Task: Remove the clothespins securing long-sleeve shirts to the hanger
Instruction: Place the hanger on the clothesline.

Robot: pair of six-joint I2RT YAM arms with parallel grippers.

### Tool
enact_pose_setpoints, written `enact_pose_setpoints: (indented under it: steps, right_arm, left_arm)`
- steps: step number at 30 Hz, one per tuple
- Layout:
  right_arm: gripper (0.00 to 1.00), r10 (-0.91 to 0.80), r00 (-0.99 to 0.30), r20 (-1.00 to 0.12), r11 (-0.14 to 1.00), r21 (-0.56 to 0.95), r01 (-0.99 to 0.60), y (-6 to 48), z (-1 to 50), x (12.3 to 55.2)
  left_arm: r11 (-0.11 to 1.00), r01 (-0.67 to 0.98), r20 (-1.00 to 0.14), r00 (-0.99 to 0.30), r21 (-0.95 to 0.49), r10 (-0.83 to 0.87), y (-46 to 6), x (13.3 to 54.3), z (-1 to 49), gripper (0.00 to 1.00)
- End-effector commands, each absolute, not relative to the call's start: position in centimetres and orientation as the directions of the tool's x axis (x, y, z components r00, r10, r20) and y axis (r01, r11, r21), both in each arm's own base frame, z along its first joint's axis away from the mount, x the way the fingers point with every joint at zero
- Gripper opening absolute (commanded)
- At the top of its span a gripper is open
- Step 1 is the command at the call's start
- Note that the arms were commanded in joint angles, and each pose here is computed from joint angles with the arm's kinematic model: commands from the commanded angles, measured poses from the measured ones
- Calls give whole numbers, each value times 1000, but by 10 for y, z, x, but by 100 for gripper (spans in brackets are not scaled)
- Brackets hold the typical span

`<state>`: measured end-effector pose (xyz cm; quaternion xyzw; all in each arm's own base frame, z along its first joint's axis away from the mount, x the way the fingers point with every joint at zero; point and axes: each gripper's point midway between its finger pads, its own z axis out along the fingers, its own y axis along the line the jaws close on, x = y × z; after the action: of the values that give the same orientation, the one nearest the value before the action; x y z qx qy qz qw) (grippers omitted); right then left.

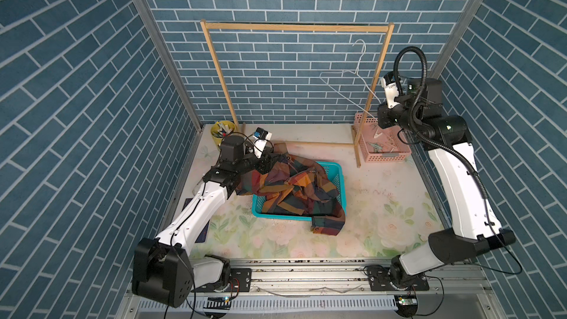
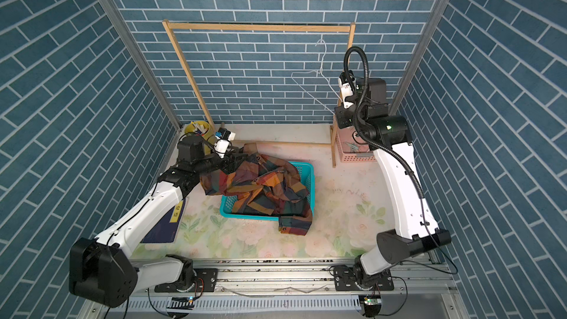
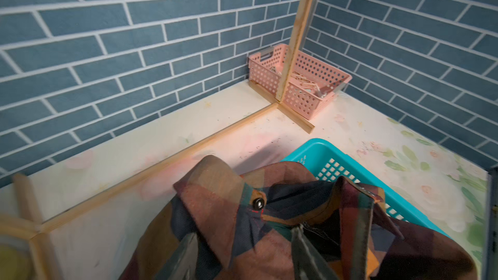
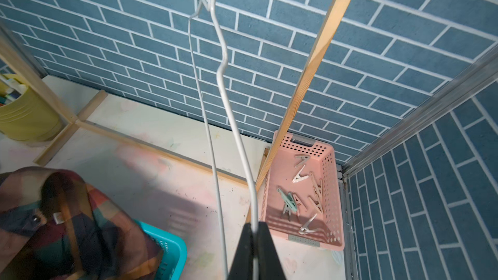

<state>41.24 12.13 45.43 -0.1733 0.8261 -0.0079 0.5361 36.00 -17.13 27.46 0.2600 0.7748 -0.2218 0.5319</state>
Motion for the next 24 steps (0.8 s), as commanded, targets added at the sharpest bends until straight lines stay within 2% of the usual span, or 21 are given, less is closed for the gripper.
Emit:
enact_pose_setpoints:
  steps: [1, 3, 4, 6, 13, 19, 24]
  right_arm:
    - [0, -277, -369, -887, 953, -205, -223, 121, 465, 433]
    - [0, -269, -343, -900, 953, -197, -230, 126, 477, 442]
    - [0, -265, -331, -906, 954, -196, -228, 128, 481, 447]
    - [0, -255, -303, -918, 957, -193, -218, 129, 492, 451]
    - [0, -258, -314, -913, 950, -181, -255, 139, 481, 458]
    - [0, -262, -277, -924, 952, -201, -229, 134, 490, 457]
    - [0, -272, -297, -915, 948, -202, -246, 139, 482, 465]
  left_arm:
    - [852, 524, -968, -221, -17, 117, -145, 352, 309, 59]
    - [872, 490, -977, -189, -3, 103, -136, 341, 322, 65]
    - [888, 461, -979, -179, 1, 94, -129, 337, 327, 70]
    - [918, 396, -977, -198, -1, 84, -114, 331, 330, 76]
    - [992, 123, -925, -378, -13, 34, -62, 313, 283, 77]
    - [998, -34, -888, -455, -52, -62, -38, 298, 237, 78]
    - [996, -63, -891, -447, -63, -84, -32, 291, 216, 80]
